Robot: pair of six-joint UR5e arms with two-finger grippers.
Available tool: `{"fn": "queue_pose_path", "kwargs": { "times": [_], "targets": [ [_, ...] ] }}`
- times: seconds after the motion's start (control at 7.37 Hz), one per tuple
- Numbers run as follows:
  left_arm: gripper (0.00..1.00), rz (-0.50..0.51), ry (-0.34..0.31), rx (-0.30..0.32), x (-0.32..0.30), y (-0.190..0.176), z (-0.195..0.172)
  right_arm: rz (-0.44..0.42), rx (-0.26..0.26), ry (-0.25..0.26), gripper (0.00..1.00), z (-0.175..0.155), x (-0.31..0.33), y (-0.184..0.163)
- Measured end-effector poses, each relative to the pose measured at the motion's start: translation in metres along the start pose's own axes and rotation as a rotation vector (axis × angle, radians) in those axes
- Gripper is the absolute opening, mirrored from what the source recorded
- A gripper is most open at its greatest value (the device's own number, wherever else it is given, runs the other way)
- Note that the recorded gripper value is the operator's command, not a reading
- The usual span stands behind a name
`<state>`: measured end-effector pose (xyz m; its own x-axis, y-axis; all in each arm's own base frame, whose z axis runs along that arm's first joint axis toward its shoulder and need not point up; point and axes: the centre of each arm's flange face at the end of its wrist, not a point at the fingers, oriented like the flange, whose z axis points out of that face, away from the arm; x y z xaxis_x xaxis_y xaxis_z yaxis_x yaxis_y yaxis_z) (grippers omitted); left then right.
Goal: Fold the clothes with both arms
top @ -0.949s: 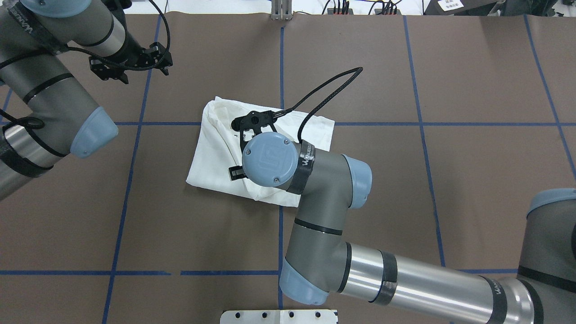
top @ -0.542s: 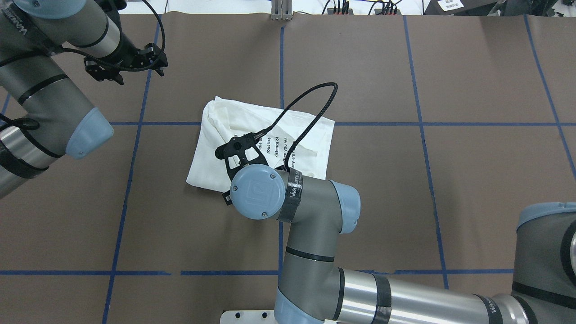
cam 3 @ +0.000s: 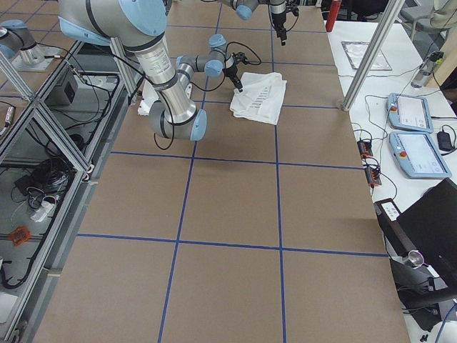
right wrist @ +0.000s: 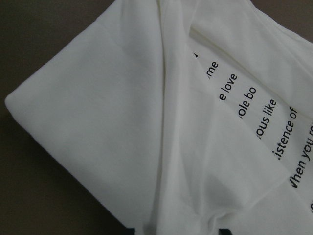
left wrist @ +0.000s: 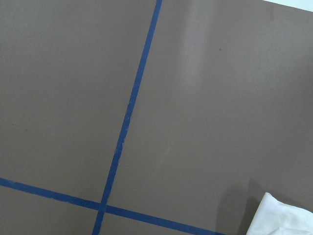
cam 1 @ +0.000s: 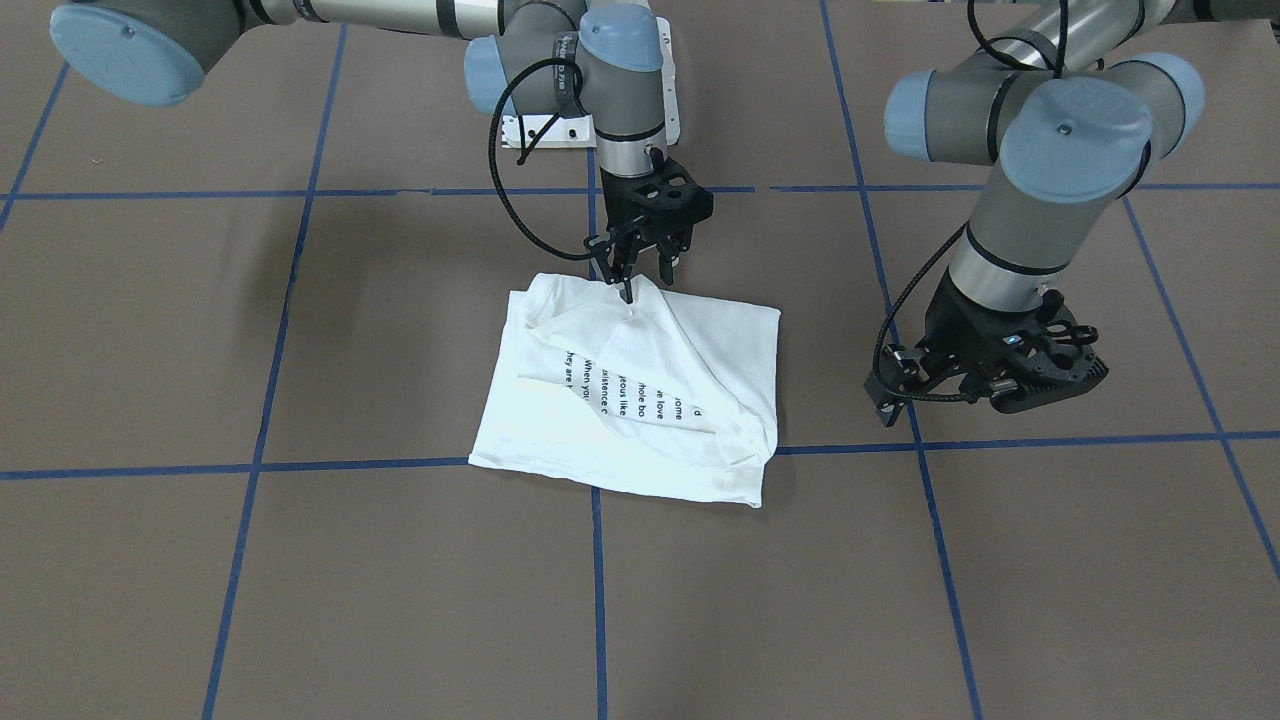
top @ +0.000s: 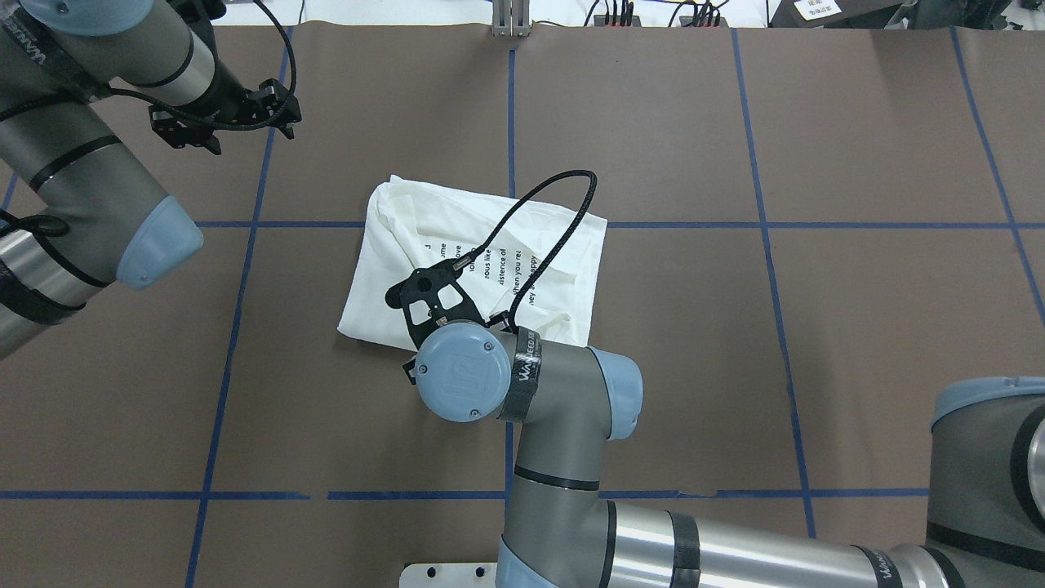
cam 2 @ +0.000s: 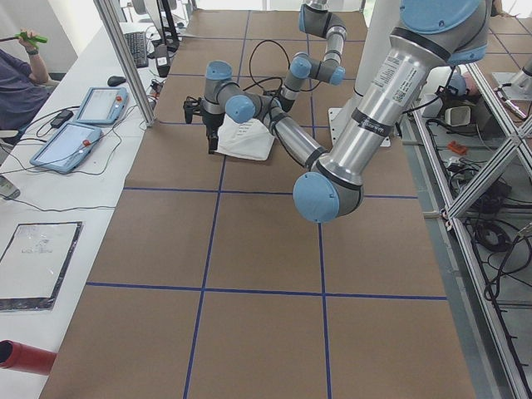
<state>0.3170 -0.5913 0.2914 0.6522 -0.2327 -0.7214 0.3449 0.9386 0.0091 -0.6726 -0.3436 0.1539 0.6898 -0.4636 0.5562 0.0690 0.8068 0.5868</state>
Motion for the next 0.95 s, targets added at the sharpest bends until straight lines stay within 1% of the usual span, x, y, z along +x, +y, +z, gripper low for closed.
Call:
{"fn": "queue_pose_path", "kwargs": {
  "times": [0.41, 0.54, 0.68, 0.95],
  "targets": [
    [0.99, -0.004, -0.005, -0.002, -0.002, 0.000, 0.002, -0.004, 0.004, 0.003, 0.00, 0.002, -0.001, 0.002],
    [0.99, -0.006, -0.007, -0.003, -0.003, -0.001, 0.004, 0.004, 0.014, -0.002, 0.00, 0.000, 0.002, -0.003],
    [0.99, -0.009, -0.009, -0.003, -0.003, -0.001, 0.004, 0.018, 0.029, -0.006, 0.00, -0.002, 0.012, -0.014],
    [0.99, -0.013, -0.001, 0.000, 0.001, -0.002, 0.000, 0.056, 0.053, 0.017, 0.00, -0.005, 0.053, -0.048]
  ]
}}
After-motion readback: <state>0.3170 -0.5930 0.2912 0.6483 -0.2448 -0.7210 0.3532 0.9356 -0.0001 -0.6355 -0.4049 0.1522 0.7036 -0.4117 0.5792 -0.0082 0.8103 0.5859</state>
